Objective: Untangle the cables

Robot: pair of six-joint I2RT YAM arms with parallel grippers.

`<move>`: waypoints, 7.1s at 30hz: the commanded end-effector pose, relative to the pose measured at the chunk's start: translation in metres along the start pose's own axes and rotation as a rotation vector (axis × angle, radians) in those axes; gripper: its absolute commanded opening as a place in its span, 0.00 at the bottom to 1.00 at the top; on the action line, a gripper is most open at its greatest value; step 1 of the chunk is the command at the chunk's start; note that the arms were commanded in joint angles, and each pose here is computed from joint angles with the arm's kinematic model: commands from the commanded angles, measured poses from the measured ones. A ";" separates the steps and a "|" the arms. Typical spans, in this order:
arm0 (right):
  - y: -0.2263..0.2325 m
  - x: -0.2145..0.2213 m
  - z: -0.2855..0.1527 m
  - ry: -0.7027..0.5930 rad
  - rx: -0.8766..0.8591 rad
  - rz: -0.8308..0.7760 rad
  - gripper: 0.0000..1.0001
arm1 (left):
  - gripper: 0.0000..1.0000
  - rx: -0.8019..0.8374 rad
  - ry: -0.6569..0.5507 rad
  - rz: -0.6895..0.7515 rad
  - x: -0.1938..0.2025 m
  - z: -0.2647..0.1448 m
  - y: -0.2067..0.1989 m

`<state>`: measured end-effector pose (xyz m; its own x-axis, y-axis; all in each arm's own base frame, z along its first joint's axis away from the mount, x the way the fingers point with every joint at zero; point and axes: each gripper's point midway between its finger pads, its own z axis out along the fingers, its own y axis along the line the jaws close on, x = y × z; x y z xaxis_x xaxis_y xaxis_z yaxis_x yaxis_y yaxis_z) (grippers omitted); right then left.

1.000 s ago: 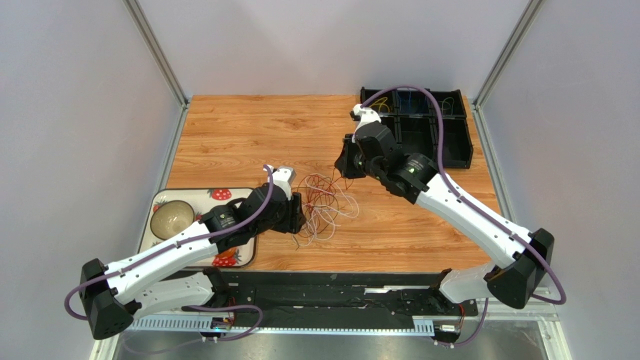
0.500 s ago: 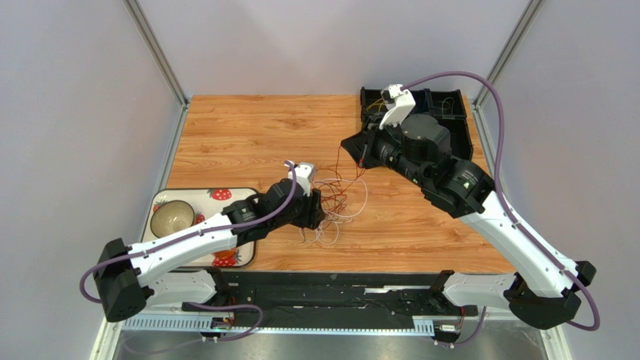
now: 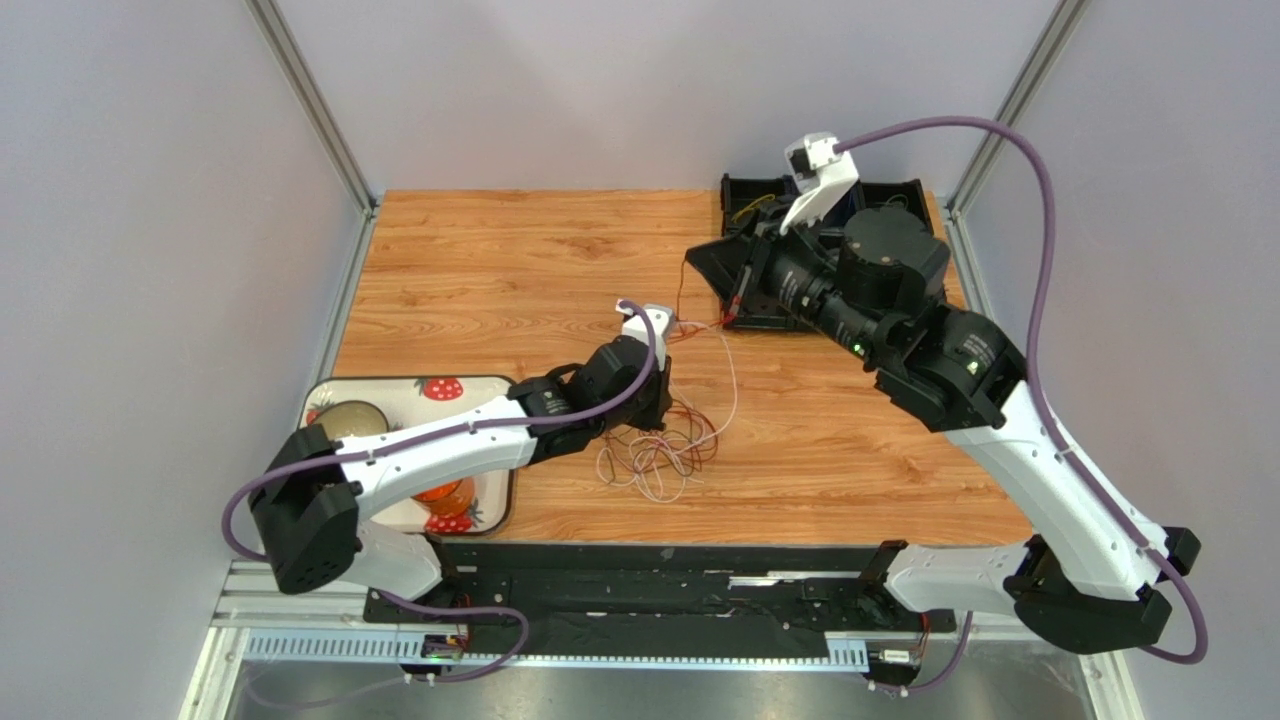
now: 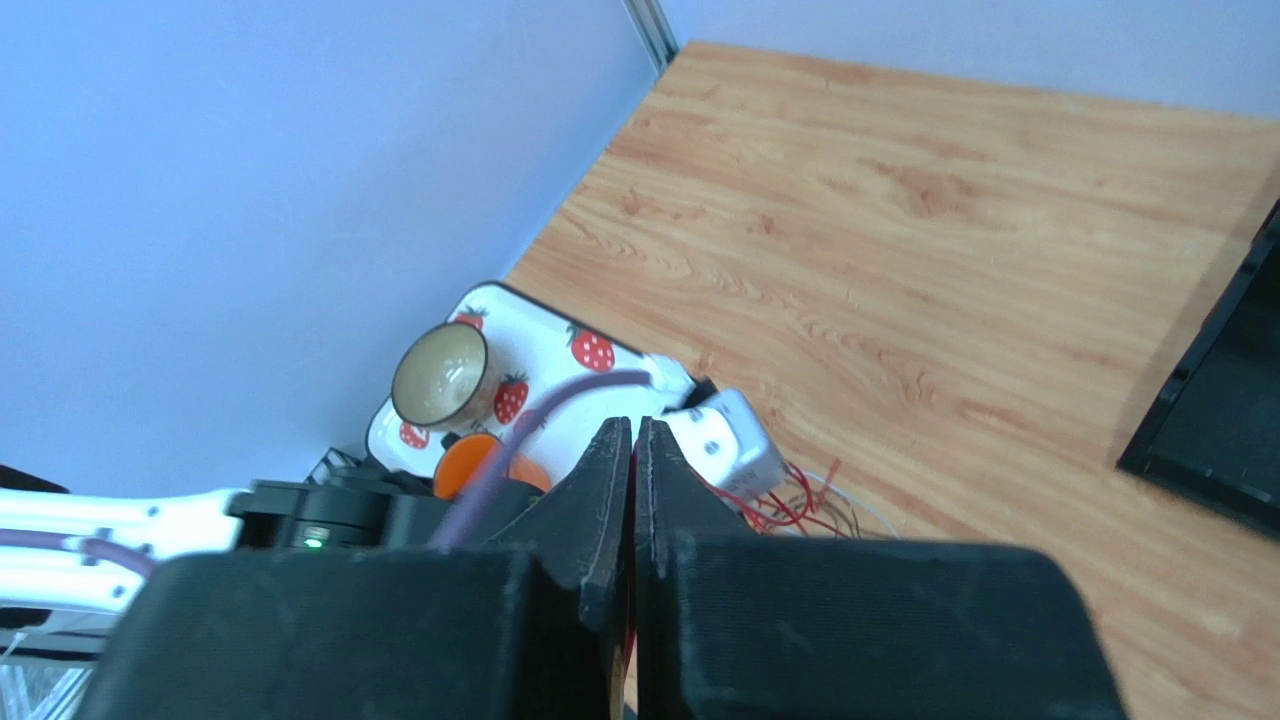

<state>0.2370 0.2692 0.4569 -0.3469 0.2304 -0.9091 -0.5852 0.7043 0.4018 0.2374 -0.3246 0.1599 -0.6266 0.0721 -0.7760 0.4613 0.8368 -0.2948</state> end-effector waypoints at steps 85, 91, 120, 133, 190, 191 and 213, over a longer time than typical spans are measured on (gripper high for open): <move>0.018 -0.191 -0.064 -0.663 0.082 -0.258 0.00 | 0.20 0.272 -0.235 0.270 -0.088 -0.034 -0.096; 0.016 -0.194 -0.066 -0.670 0.096 -0.275 0.00 | 0.00 0.262 -0.194 0.248 -0.072 -0.028 -0.090; 0.028 -0.271 -0.127 -0.898 0.167 -0.370 0.00 | 0.00 0.043 0.112 0.153 0.064 0.015 -0.011; -0.005 -0.192 -0.079 -0.707 0.197 -0.299 0.00 | 0.00 0.153 -0.177 0.231 -0.128 -0.089 -0.084; -0.250 -0.052 0.067 -0.285 0.689 -0.023 0.00 | 0.00 0.436 -0.275 0.022 -0.259 0.131 -0.100; -0.253 -0.051 0.068 -0.282 0.690 -0.023 0.00 | 0.00 0.436 -0.269 0.016 -0.255 0.140 -0.098; -0.320 -0.013 0.105 -0.208 0.793 -0.007 0.00 | 0.00 0.433 -0.246 -0.082 -0.221 0.234 -0.052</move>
<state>0.4949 0.1156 0.3123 -0.2269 0.2579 -0.9392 0.1100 0.9649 0.2384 0.4883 -0.5078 0.2006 -0.5508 -0.1056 -0.8279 0.6466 0.5732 -0.5033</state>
